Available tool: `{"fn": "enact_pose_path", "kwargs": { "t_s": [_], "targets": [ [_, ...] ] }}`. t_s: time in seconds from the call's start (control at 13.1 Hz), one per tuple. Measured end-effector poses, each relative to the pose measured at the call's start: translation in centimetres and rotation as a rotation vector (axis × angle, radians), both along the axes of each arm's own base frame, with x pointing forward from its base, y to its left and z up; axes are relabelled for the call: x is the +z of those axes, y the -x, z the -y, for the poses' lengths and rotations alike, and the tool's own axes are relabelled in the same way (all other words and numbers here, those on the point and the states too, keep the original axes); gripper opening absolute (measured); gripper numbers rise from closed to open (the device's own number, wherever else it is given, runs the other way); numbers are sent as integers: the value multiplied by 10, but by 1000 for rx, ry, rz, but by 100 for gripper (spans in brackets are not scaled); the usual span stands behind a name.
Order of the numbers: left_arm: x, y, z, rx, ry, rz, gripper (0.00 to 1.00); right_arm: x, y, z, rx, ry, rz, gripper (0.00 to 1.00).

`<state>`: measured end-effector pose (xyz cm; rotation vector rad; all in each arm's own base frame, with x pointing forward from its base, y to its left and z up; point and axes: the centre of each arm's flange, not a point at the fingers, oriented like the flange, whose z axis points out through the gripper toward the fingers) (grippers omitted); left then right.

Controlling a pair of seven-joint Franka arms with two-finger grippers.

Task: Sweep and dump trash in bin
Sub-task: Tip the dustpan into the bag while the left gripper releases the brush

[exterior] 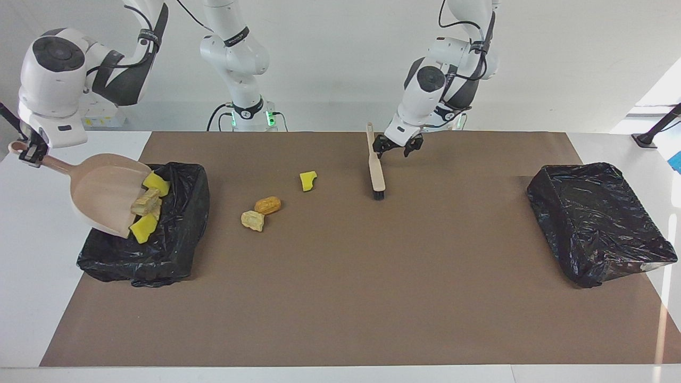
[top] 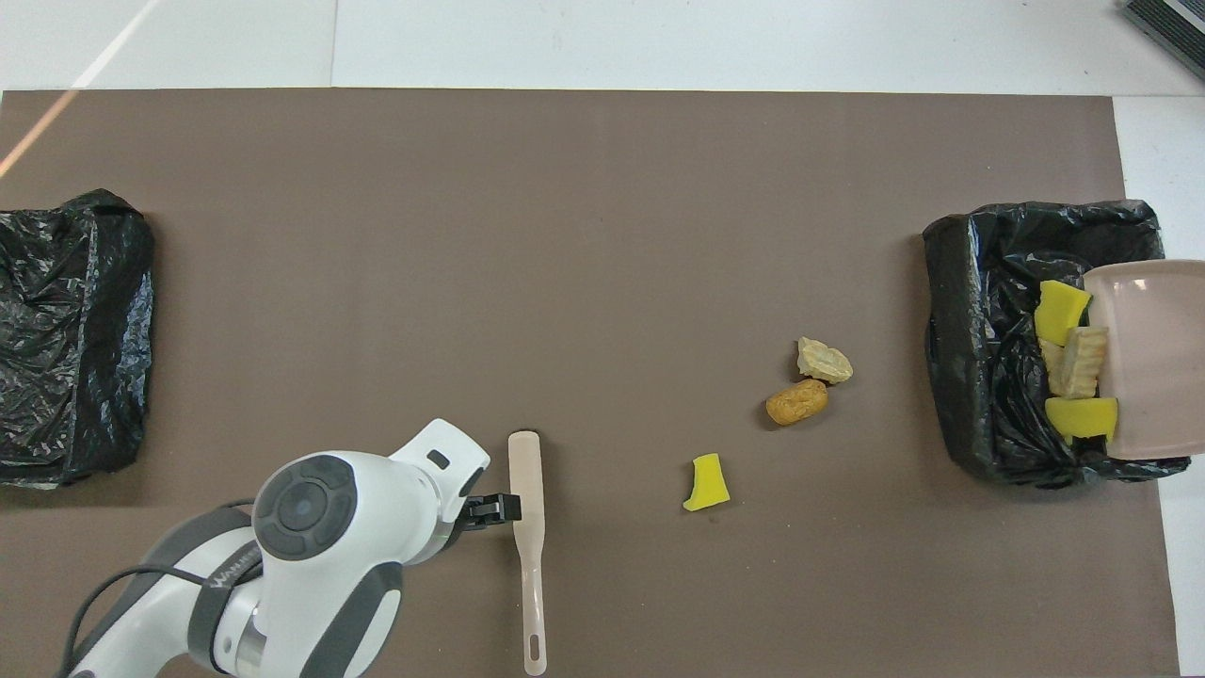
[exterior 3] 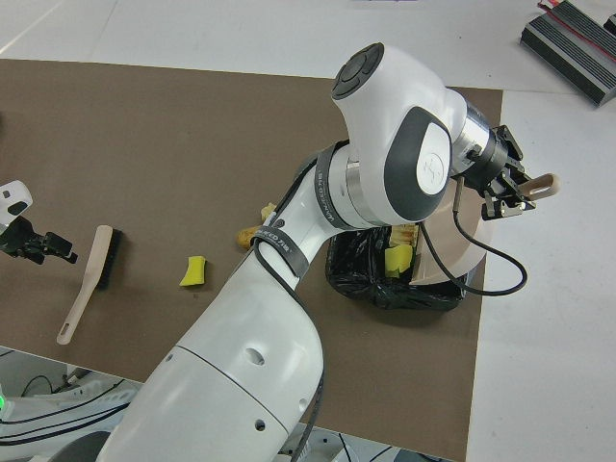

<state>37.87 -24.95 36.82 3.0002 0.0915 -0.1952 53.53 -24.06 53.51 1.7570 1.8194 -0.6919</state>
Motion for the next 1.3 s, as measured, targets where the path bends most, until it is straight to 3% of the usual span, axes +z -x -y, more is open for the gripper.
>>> {"fn": "enact_pose_path", "kwargs": {
  "t_s": [0.15,0.38,0.61,0.92,1.07,1.3],
  "targets": [
    [5,-29,-28,-13,-13,26,100,2,0,-2,-15,46,-4,32],
    [10,-80,-86,63,-32,22,100,13,2,0,-22,108,15,32],
    [10,-106,-115,37,-26,34,100,38,11,-3,-21,131,52,32],
    [25,-147,-161,-98,-56,108,100,60,17,-10,-19,144,89,32],
    [37,-165,-180,-122,-53,132,100,61,15,-20,-63,115,130,32],
    [75,-182,-188,-126,-49,93,100,54,6,-48,-119,-17,217,32]
  ]
}}
